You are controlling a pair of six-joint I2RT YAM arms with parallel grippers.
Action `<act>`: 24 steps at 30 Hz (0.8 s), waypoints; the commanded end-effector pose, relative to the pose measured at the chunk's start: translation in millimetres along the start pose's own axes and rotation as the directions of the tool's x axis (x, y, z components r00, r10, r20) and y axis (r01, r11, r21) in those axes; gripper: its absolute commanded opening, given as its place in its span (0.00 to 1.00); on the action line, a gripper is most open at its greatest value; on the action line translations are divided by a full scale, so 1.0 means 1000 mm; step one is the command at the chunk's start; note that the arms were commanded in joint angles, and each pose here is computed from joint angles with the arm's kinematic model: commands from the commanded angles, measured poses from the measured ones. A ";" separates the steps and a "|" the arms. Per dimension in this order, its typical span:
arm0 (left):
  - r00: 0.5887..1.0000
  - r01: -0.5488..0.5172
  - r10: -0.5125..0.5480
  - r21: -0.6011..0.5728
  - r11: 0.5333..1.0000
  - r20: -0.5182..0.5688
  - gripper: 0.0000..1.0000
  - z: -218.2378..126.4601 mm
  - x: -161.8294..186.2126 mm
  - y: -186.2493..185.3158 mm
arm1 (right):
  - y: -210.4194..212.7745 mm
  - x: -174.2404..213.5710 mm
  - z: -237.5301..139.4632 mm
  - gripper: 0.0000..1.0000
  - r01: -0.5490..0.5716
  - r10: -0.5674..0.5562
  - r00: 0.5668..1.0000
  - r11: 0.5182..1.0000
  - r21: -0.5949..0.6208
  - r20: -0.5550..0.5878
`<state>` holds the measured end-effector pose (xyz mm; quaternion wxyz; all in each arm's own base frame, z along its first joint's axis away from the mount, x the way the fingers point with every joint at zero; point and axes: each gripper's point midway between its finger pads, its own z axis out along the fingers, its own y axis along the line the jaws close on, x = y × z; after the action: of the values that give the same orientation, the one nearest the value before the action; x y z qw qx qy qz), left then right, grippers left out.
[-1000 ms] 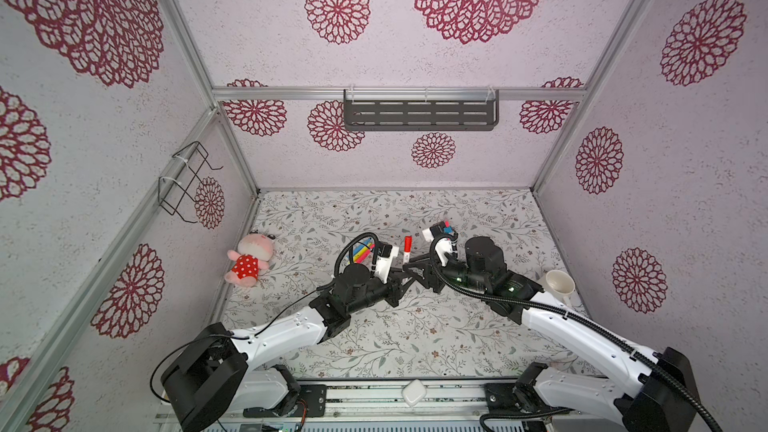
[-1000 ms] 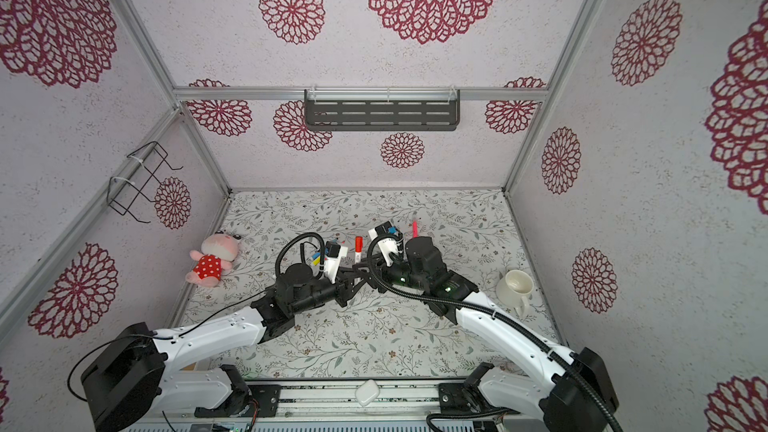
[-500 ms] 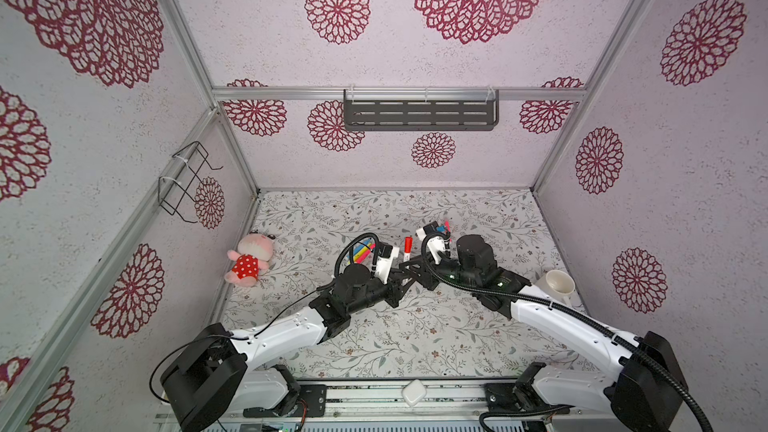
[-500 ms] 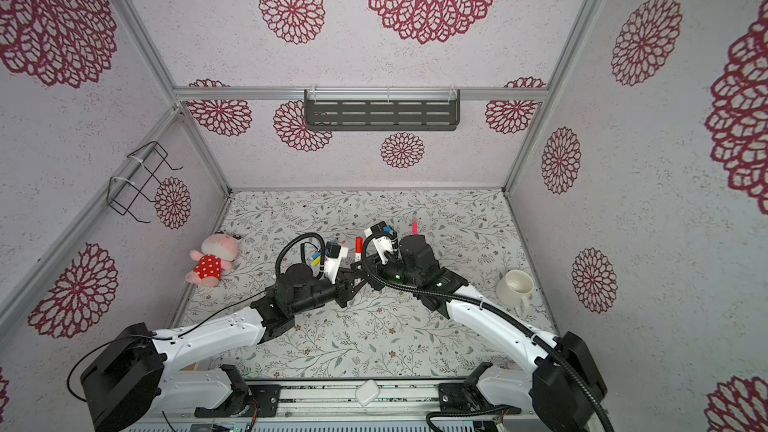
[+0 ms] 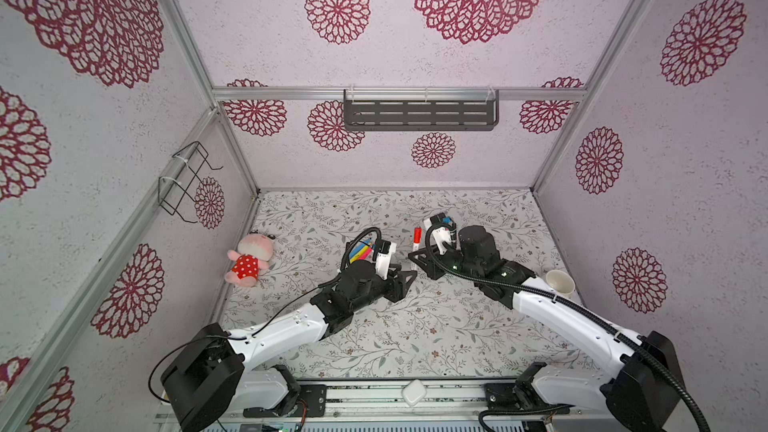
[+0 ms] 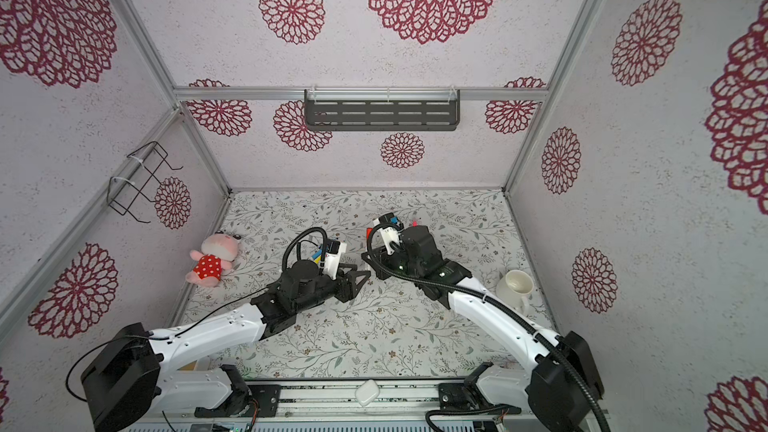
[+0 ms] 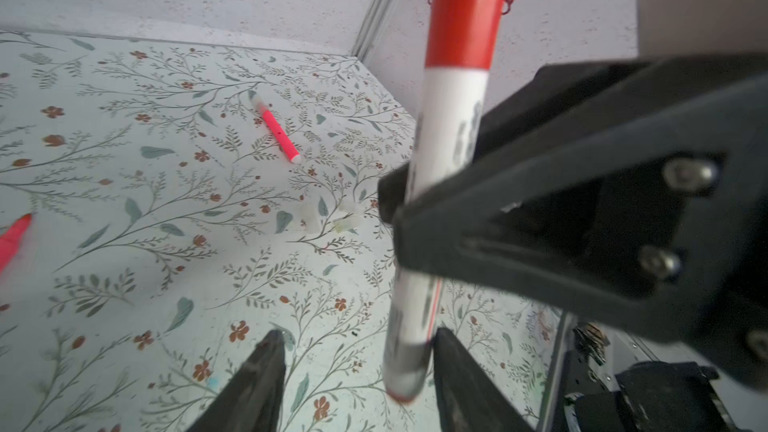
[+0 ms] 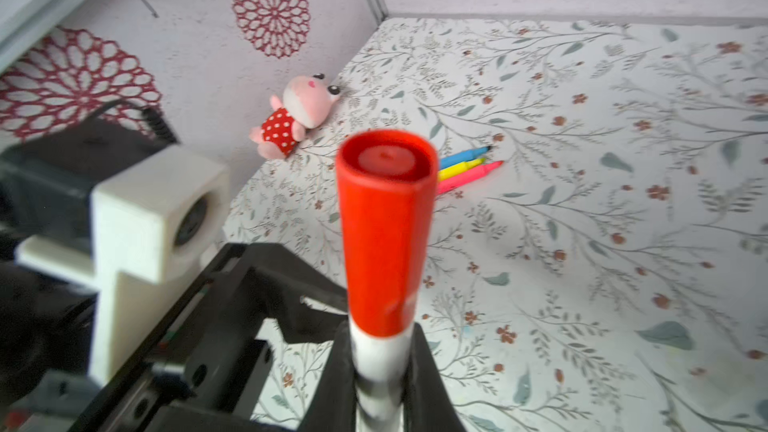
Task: Insert the pens into the pen caps
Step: 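Carry the capped marker away with the right gripper while the left gripper opens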
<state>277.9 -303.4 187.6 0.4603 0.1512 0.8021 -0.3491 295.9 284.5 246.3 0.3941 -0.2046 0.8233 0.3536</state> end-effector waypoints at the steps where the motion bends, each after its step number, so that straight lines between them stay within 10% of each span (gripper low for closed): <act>1: 1.000 0.015 -0.016 -0.133 0.991 -0.008 0.59 -0.007 0.006 0.024 | -0.046 -0.004 0.006 0.10 -0.004 0.012 0.999 0.987 0.163 -0.053; 24: 0.999 0.016 -0.006 -0.229 0.973 0.046 0.59 -0.040 0.002 0.042 | -0.260 -0.008 0.100 0.04 -0.054 0.287 0.913 0.789 0.613 -0.289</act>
<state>275.6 -249.4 181.0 0.4844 0.0897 0.8284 -0.2666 508.0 202.6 92.4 0.2467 -0.0595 0.9614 0.1062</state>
